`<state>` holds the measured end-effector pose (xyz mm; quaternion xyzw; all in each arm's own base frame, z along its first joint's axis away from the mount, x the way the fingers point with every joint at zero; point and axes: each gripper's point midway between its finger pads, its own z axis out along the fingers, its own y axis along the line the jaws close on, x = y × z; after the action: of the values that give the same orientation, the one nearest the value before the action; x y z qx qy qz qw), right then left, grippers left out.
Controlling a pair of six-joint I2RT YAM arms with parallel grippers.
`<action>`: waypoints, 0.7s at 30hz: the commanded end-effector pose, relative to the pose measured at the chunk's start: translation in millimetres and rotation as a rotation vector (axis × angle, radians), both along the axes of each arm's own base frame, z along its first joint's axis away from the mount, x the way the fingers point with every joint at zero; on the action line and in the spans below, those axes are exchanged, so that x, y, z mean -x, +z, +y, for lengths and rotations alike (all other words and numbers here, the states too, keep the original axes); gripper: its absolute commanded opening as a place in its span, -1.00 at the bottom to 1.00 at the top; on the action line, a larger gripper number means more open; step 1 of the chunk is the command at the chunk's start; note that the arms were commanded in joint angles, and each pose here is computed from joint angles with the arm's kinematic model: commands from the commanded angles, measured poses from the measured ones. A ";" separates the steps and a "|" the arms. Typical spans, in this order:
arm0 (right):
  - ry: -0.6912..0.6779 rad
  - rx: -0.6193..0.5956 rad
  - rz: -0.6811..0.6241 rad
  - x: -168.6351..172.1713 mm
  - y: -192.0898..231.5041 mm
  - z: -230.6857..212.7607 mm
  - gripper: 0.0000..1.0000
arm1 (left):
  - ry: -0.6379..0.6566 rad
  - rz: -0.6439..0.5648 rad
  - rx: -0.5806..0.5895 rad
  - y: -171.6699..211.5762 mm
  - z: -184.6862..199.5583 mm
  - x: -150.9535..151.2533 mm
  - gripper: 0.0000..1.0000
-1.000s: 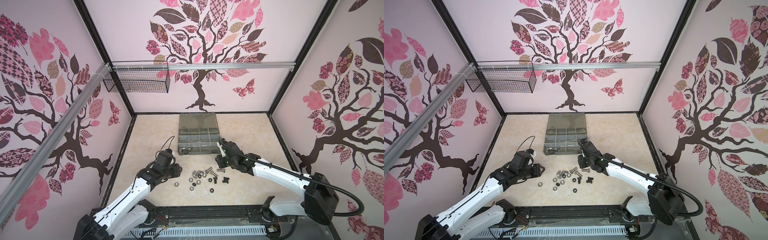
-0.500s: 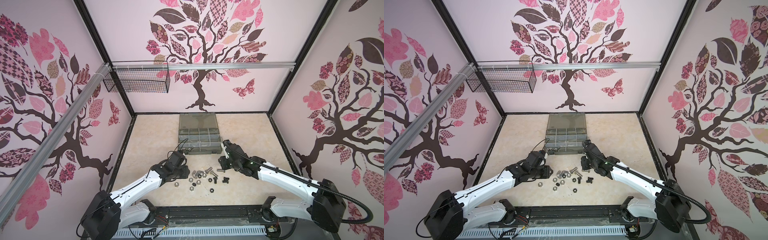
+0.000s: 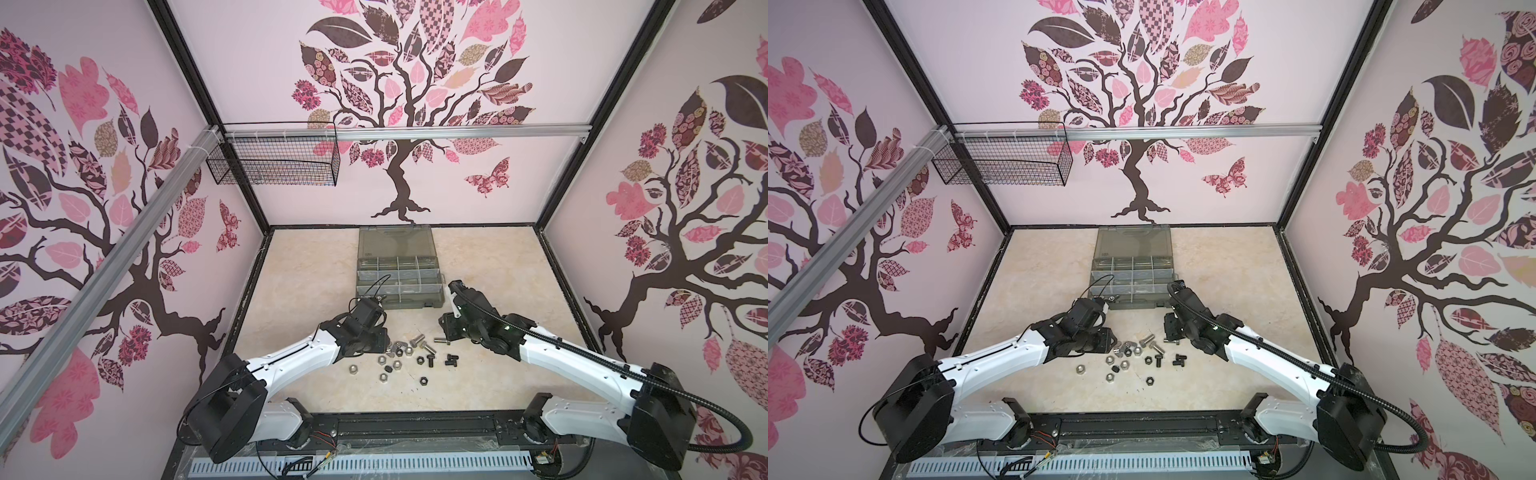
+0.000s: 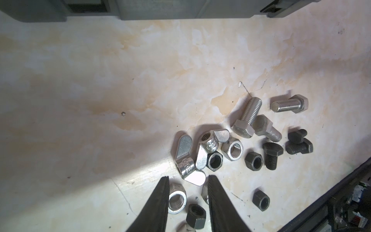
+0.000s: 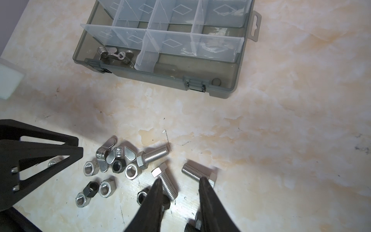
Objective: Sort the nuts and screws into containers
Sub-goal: 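Withdraw the right gripper toward the pile while the left gripper reaches toward a wing nut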
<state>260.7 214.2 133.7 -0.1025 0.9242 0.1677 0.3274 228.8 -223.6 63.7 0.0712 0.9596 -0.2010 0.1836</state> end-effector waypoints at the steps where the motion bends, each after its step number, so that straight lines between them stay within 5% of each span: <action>1: -0.018 0.003 0.006 3.6 -0.3 -6.9 -0.33 | -0.022 -0.026 0.006 7.1 -12.3 -9.2 -0.28; 21: -0.017 0.013 0.008 1.9 0.9 -6.6 -0.33 | -0.045 -0.008 -0.160 -29.1 -5.0 -4.0 -0.27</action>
<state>259.2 212.9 131.9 -0.1020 0.9262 0.1653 0.3231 227.6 -228.8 33.1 0.1026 0.9708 -0.1384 0.1670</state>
